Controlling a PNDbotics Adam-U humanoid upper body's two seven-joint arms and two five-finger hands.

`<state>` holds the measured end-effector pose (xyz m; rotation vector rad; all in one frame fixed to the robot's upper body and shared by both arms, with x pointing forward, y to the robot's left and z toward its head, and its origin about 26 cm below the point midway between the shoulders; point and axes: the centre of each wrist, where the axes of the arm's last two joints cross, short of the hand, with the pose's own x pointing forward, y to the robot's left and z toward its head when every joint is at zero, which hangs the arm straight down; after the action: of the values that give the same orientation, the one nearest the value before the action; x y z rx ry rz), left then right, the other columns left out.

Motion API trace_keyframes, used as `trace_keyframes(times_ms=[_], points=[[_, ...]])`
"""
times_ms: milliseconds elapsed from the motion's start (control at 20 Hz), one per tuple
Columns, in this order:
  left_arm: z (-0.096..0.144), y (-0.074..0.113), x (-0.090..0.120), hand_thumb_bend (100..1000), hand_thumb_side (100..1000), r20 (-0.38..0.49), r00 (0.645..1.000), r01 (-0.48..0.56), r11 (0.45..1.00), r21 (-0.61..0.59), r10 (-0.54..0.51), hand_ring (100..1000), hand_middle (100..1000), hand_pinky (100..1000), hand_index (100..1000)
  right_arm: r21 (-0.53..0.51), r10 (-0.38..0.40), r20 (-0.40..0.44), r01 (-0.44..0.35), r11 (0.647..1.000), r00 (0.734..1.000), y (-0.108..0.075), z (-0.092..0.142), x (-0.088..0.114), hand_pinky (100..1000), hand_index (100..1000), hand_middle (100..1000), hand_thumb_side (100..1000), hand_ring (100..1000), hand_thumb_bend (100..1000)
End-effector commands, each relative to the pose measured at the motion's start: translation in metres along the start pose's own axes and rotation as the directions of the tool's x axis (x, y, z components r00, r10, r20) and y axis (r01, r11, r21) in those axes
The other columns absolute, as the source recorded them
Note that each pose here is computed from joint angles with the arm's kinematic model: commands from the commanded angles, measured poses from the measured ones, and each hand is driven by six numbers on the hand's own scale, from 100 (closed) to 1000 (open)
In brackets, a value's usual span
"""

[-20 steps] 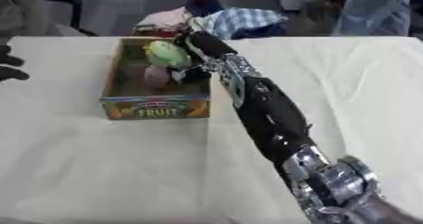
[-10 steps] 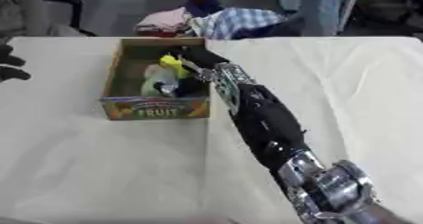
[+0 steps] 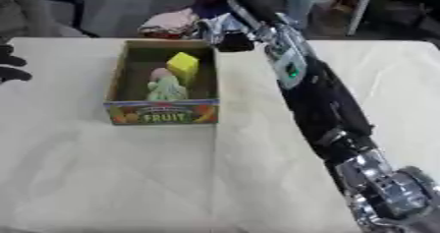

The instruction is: Pick up objects on the table and place them in the box.

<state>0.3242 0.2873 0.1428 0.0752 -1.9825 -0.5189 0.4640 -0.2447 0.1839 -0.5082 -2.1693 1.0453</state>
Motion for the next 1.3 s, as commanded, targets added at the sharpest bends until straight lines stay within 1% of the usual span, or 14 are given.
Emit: trace_keyframes(times_ms=[50, 150, 250, 300, 400, 500, 550, 650, 750, 1000, 1300], points=[[0.003, 0.017, 0.001, 325, 788, -0.007, 0.999, 0.052, 0.997, 0.058, -0.052, 666, 670, 857, 833, -0.179, -0.095, -0.004, 0.092, 0.979, 0.996, -0.046, 0.021, 0.003, 679, 869, 748, 654, 695, 100], [0.006, 0.022, -0.002, 330, 785, -0.020, 0.998, 0.054, 0.994, 0.093, -0.053, 664, 669, 855, 830, -0.269, -0.189, -0.035, 0.172, 0.948, 0.981, -0.055, 0.045, -0.001, 670, 857, 734, 709, 678, 100], [0.009, 0.026, -0.006, 341, 784, -0.027, 0.999, 0.048, 0.991, 0.126, -0.045, 664, 670, 855, 827, -0.352, -0.275, -0.067, 0.235, 0.906, 0.959, -0.058, 0.068, -0.005, 659, 849, 718, 805, 653, 100], [0.011, 0.028, -0.008, 344, 785, -0.027, 0.999, 0.040, 0.989, 0.140, -0.036, 664, 671, 855, 827, -0.383, -0.311, -0.080, 0.259, 0.887, 0.947, -0.058, 0.079, -0.007, 658, 848, 717, 811, 652, 100], [0.013, 0.030, -0.012, 346, 787, -0.026, 1.000, 0.021, 0.987, 0.159, -0.017, 665, 671, 856, 826, -0.427, -0.356, -0.095, 0.285, 0.858, 0.930, -0.060, 0.095, -0.008, 657, 847, 716, 815, 650, 100], [0.014, 0.030, -0.014, 346, 787, -0.025, 1.000, 0.011, 0.986, 0.165, -0.007, 665, 671, 856, 826, -0.441, -0.374, -0.097, 0.296, 0.847, 0.922, -0.062, 0.101, -0.006, 657, 847, 716, 815, 650, 100], [0.016, 0.031, -0.016, 362, 795, -0.029, 1.000, 0.003, 0.985, 0.172, 0.002, 665, 669, 858, 820, -0.458, -0.393, -0.122, 0.299, 0.837, 0.912, -0.058, 0.112, -0.009, 649, 843, 709, 834, 640, 100], [0.020, 0.031, -0.020, 366, 799, -0.032, 0.999, -0.022, 0.982, 0.187, 0.028, 665, 668, 859, 816, -0.506, -0.440, -0.162, 0.308, 0.806, 0.883, -0.050, 0.137, -0.015, 642, 841, 701, 846, 627, 100], [0.024, 0.030, -0.024, 369, 804, -0.034, 0.998, -0.037, 0.981, 0.192, 0.044, 665, 667, 860, 815, -0.543, -0.479, -0.189, 0.316, 0.778, 0.857, -0.042, 0.154, -0.016, 639, 838, 697, 858, 622, 100], [0.028, 0.028, -0.027, 366, 814, -0.039, 0.998, -0.049, 0.980, 0.191, 0.058, 664, 667, 861, 812, -0.591, -0.532, -0.244, 0.311, 0.744, 0.811, -0.027, 0.180, -0.019, 635, 833, 692, 879, 617, 100], [0.030, 0.026, -0.028, 364, 819, -0.042, 0.997, -0.052, 0.980, 0.190, 0.061, 665, 667, 862, 808, -0.617, -0.557, -0.272, 0.302, 0.727, 0.785, -0.018, 0.193, -0.020, 633, 828, 689, 888, 614, 100]])
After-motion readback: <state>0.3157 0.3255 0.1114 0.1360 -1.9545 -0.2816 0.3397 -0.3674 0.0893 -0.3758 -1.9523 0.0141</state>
